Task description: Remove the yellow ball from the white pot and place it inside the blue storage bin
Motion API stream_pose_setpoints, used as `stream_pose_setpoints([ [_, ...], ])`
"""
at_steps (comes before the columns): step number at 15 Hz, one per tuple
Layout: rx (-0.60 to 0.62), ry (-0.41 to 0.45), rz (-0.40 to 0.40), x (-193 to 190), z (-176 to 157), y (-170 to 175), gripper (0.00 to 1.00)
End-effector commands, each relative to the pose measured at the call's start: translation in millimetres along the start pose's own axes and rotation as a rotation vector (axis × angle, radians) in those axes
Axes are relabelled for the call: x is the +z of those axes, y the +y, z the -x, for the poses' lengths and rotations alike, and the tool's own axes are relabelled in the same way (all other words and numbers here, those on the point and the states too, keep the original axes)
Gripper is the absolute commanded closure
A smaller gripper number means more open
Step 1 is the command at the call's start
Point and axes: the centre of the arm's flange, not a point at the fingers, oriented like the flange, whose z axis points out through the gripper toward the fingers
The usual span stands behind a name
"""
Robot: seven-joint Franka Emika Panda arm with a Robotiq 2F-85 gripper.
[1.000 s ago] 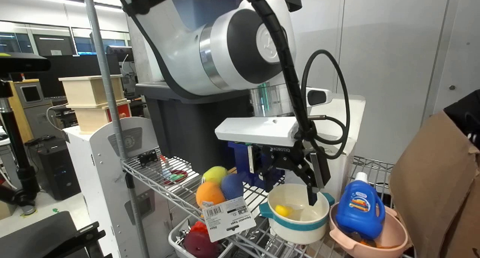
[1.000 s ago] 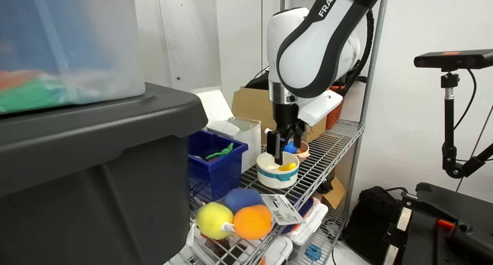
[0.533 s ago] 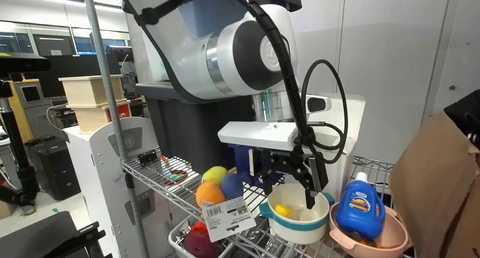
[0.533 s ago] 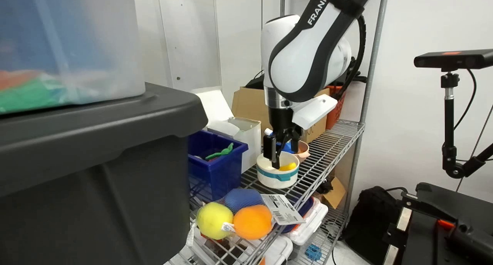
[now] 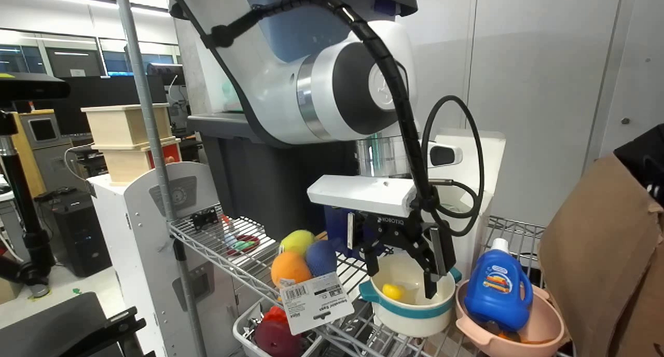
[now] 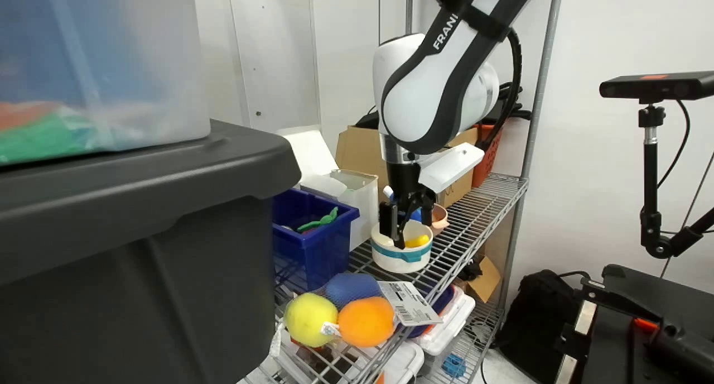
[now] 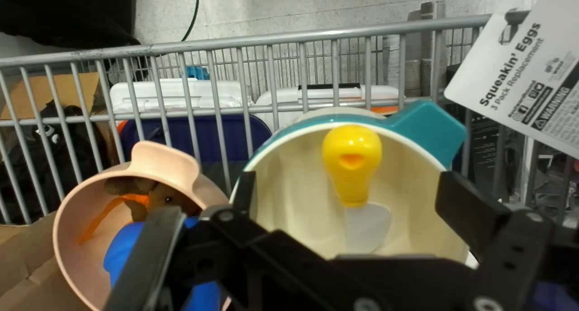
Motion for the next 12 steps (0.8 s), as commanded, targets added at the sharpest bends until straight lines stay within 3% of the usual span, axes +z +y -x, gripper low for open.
stream_pose_setpoints([
  [1,0.009,-0.026,-0.022,4.7,-8.0,0.5,0.0],
  [12,0.019,-0.061,-0.052,-1.7,-13.1,3.9,0.0],
])
